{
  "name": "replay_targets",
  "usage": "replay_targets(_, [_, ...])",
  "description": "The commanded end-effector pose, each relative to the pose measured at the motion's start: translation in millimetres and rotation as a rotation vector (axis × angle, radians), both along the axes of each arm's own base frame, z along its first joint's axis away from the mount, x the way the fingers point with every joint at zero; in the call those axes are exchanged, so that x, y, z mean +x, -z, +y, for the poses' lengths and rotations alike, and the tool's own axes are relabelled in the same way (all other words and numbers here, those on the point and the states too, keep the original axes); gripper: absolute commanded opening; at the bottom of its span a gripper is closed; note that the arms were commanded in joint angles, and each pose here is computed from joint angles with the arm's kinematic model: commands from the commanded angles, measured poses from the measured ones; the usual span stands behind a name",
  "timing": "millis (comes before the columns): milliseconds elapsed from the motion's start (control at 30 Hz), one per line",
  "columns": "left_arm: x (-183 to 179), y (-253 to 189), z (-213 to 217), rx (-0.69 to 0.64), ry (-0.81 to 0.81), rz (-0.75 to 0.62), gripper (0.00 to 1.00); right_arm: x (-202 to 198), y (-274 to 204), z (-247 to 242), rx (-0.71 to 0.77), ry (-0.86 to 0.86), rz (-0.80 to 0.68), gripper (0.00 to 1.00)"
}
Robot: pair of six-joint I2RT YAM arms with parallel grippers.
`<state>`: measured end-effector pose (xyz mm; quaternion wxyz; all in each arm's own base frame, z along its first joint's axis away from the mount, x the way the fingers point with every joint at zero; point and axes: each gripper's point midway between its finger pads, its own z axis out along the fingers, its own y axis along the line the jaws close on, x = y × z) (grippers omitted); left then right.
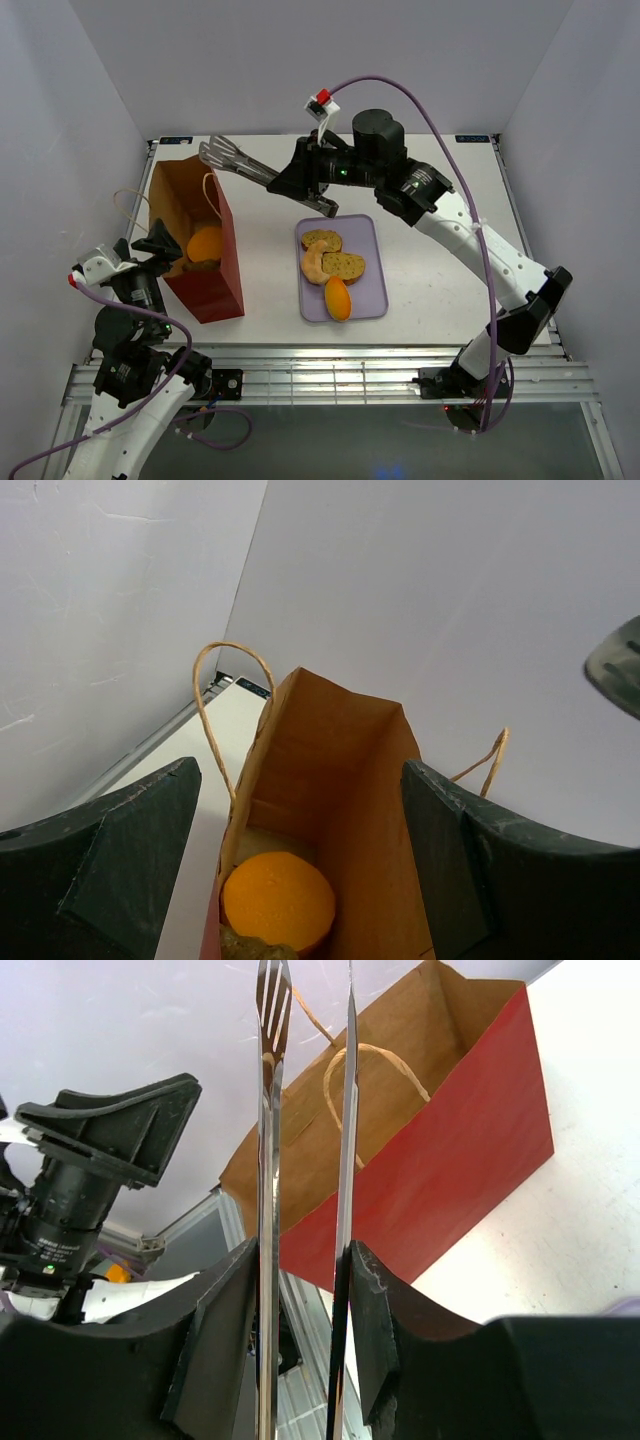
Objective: Place the fake bread into the paper bag
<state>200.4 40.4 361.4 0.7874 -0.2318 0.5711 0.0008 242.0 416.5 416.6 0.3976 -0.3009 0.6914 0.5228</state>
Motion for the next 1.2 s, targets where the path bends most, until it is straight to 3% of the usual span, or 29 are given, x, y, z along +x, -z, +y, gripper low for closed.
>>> replay_targets(0, [-1, -1, -1, 0.01, 0.012, -0.008, 0.92, -10, -44, -23, 0.093, 0.045, -0.105, 0.46])
replay_targets(700, [2, 1, -4, 0.017, 0.02, 0.002, 0.92, -13, 47, -125, -0.022, 0.33, -0.016, 0.46])
replay_targets(1167, [5, 2, -8, 0.022, 0.035, 0.011, 0.92, -28, 171, -162, -0.234, 0.408, 0.13, 0.46])
